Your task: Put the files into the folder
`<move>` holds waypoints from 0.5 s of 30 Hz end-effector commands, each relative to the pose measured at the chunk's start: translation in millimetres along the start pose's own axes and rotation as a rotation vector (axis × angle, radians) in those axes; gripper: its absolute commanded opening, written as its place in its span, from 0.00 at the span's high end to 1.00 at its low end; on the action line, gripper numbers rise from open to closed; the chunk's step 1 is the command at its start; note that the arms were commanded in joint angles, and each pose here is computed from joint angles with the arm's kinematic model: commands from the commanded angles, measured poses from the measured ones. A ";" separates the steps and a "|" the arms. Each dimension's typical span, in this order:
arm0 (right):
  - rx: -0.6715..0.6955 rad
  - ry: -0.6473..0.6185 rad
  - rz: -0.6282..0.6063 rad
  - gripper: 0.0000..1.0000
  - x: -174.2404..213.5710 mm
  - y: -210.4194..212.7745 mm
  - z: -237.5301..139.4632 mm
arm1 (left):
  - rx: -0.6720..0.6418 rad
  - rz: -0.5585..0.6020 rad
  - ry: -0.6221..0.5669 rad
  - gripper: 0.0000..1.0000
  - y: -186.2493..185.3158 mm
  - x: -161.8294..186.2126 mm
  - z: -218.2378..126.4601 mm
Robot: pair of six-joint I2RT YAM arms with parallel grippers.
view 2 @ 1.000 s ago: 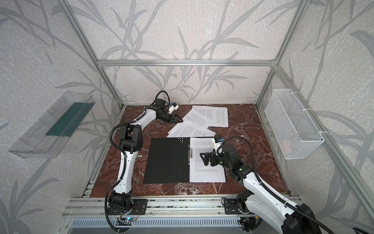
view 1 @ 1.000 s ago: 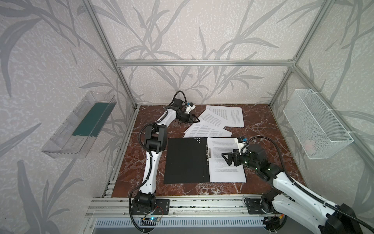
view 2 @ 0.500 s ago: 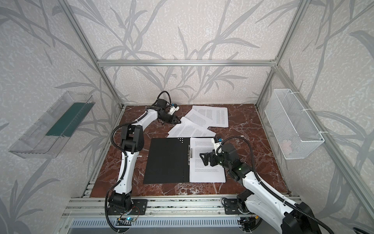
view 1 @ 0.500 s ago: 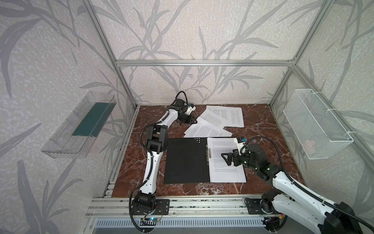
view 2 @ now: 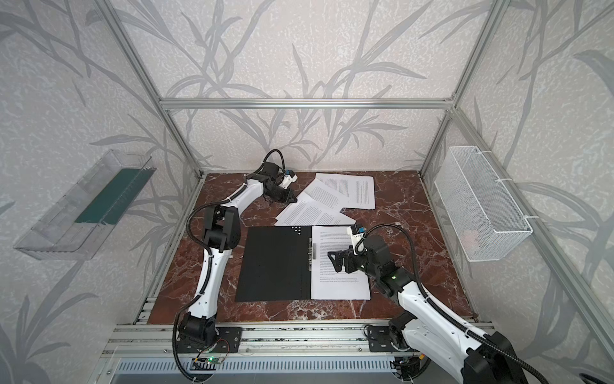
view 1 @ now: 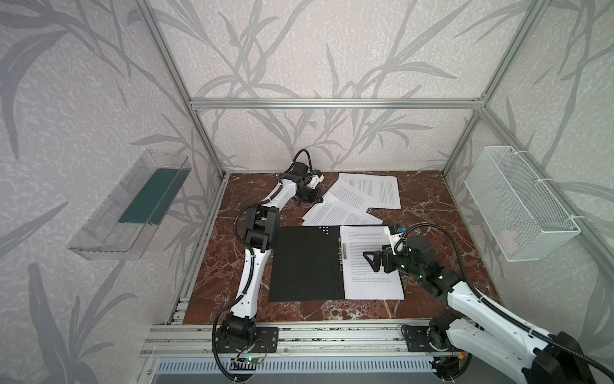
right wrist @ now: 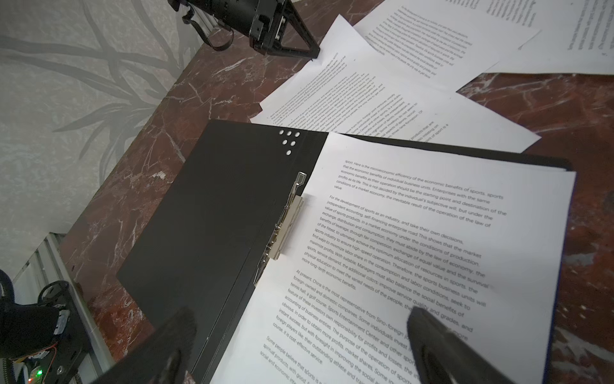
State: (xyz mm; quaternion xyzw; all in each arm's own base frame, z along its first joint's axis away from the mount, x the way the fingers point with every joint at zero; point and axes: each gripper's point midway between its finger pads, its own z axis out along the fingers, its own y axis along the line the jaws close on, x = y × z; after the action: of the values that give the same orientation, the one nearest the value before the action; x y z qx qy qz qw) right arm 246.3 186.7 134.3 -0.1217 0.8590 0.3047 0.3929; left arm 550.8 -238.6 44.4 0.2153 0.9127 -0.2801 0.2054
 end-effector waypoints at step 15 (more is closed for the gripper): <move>-0.011 -0.051 -0.033 0.00 -17.7 7.5 -6.2 | -0.133 -0.009 -0.225 1.00 -18.1 -62.8 -63.9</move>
State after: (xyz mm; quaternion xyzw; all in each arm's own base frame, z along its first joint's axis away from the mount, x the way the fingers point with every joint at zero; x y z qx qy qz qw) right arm 246.6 186.2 135.5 -0.1220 0.8581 0.3035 0.3958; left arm 568.4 -222.9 68.9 0.1582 0.9279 -0.2207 0.2555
